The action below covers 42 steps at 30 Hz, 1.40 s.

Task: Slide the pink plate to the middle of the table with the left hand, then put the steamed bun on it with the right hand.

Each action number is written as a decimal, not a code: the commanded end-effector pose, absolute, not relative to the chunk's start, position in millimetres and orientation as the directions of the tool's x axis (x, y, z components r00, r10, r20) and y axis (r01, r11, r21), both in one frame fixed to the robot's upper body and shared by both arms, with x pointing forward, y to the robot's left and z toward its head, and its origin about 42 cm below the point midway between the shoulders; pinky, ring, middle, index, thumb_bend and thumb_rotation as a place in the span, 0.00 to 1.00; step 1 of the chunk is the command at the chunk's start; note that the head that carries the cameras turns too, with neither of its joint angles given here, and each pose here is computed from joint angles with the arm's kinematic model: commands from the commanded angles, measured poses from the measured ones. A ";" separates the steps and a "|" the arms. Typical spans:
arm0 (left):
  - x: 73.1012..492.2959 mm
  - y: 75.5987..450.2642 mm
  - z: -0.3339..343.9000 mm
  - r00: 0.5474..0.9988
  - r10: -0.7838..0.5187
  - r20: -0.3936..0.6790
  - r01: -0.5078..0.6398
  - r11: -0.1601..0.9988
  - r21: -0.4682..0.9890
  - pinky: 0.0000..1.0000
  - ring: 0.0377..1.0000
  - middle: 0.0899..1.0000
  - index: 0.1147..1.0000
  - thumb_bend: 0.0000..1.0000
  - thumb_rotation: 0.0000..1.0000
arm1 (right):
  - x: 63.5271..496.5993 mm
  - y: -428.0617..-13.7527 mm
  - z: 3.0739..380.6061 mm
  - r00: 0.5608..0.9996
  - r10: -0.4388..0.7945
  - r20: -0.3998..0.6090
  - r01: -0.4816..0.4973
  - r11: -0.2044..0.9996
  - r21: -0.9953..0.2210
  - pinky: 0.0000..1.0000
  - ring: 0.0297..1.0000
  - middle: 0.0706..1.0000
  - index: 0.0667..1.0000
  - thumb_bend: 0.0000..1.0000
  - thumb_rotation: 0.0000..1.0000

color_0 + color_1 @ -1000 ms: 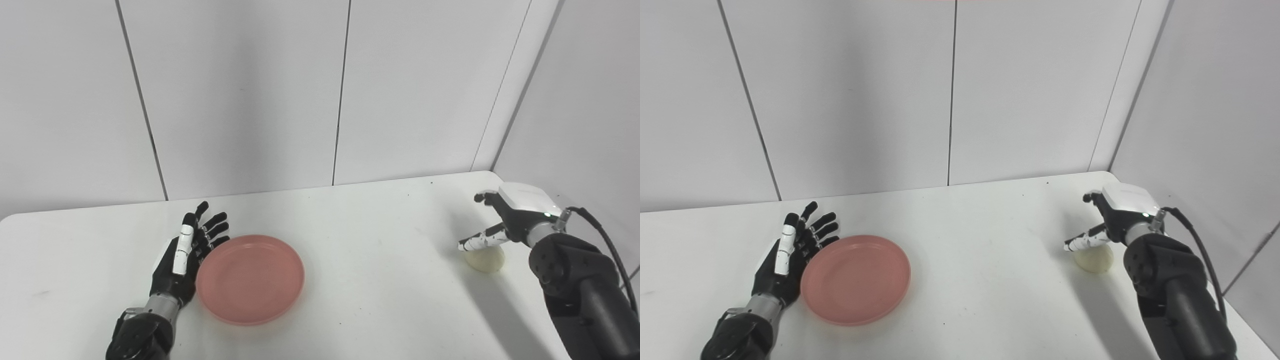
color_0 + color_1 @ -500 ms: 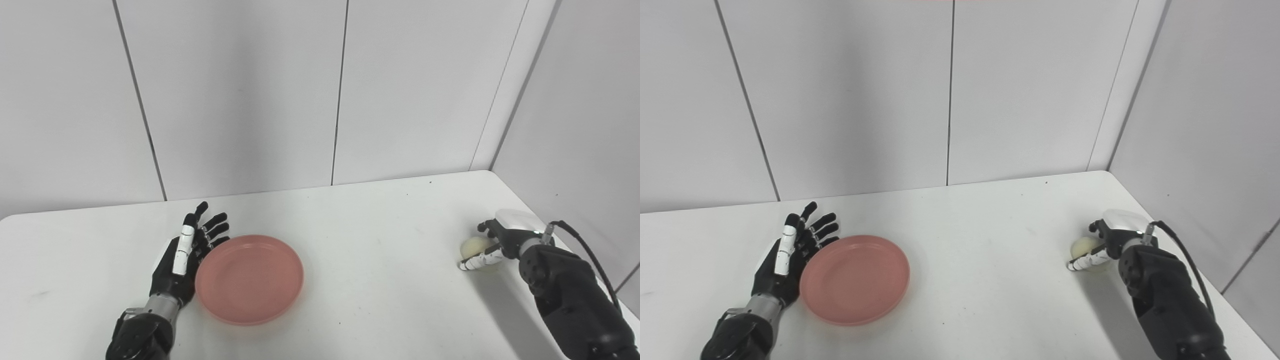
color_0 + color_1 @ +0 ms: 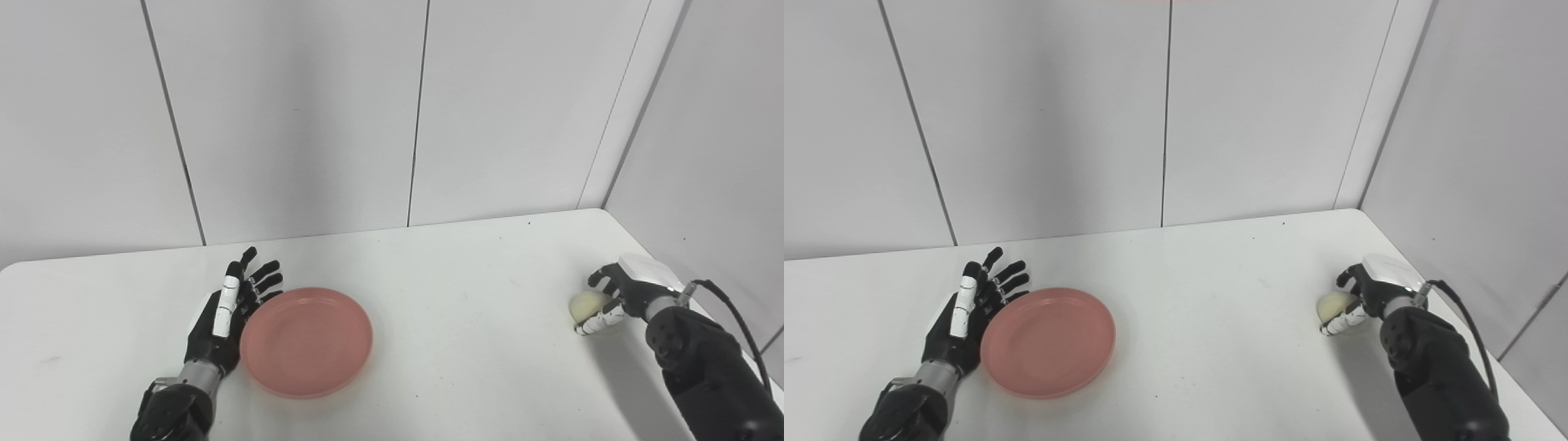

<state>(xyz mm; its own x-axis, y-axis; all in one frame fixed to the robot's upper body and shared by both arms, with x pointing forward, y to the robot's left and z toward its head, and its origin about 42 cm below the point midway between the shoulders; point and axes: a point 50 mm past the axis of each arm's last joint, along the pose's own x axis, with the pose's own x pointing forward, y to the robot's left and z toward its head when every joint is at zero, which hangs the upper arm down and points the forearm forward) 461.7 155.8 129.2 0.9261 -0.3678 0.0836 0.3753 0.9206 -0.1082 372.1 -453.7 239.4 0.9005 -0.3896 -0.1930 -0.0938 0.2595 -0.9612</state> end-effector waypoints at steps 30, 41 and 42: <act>453.3 141.7 118.6 0.926 -0.379 0.012 0.377 0.918 -0.124 0.74 0.83 0.85 1.00 0.86 0.92 | 358.5 -375.2 365.4 0.984 -0.052 0.171 0.178 0.215 -0.960 0.26 0.33 0.41 0.48 0.53 0.00; 449.2 122.8 115.0 0.932 -0.362 -0.018 0.357 0.925 -0.131 0.73 0.81 0.85 1.00 0.90 0.89 | 381.7 -303.3 390.4 0.939 0.182 0.293 0.227 0.310 -0.923 0.21 0.27 0.41 0.48 0.53 0.00; 448.4 122.2 114.5 0.931 -0.364 -0.019 0.358 0.925 -0.130 0.73 0.81 0.85 1.00 0.91 0.88 | 385.8 -295.9 389.0 0.936 0.195 0.292 0.221 0.318 -0.922 0.23 0.28 0.42 0.47 0.53 0.00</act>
